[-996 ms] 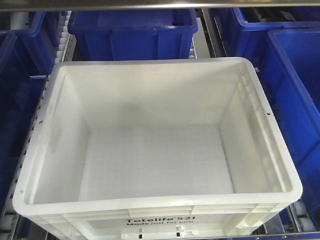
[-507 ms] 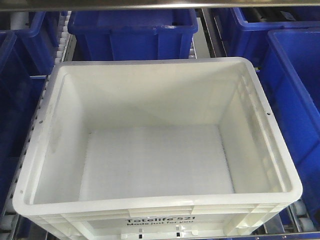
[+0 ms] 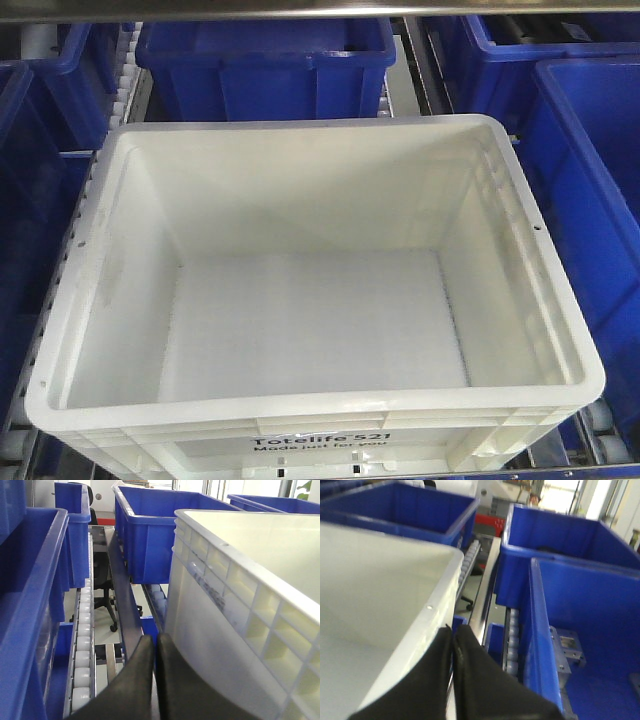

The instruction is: Move bin from left to right shelf

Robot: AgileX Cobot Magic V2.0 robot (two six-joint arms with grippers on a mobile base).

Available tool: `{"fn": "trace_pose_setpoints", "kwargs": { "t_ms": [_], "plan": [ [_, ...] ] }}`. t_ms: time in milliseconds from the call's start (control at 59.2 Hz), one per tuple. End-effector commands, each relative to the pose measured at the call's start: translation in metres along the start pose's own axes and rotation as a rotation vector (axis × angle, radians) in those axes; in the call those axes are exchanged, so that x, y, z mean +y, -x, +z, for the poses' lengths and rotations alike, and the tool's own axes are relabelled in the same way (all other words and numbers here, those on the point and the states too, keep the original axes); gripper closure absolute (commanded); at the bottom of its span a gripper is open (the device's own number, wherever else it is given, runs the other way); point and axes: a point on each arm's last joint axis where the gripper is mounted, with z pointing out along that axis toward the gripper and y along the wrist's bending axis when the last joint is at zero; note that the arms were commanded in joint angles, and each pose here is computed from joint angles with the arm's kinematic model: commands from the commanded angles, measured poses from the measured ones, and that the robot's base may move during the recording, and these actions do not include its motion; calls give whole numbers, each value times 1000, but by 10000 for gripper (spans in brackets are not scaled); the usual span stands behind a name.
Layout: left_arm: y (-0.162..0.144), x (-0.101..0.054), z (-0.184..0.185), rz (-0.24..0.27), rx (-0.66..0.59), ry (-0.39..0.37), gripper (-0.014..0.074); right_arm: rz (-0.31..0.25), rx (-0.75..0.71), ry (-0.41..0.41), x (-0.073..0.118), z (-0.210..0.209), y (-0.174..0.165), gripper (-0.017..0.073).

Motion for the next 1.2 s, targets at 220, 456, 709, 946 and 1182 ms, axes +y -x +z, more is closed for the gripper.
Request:
{"fn": "trace_pose_setpoints", "kwargs": {
  "t_ms": [220, 456, 709, 946, 1182],
  "plan": [
    [0, 0, 0, -9, -65, -8, 600, -1, -223, -59, 6, -15, -54, 564],
    [0, 0, 0, -9, -65, -8, 600, 32, -145, -40, 10, -18, -75, 564],
    [0, 0, 0, -9, -65, -8, 600, 50, -145, -39, 10, -18, -75, 564],
    [0, 0, 0, -9, -65, -8, 600, 50, -144, -39, 10, -18, -75, 564],
    [0, 0, 0, -9, -65, -8, 600, 50, -144, -39, 10, -18, -75, 564]
  ]
}}
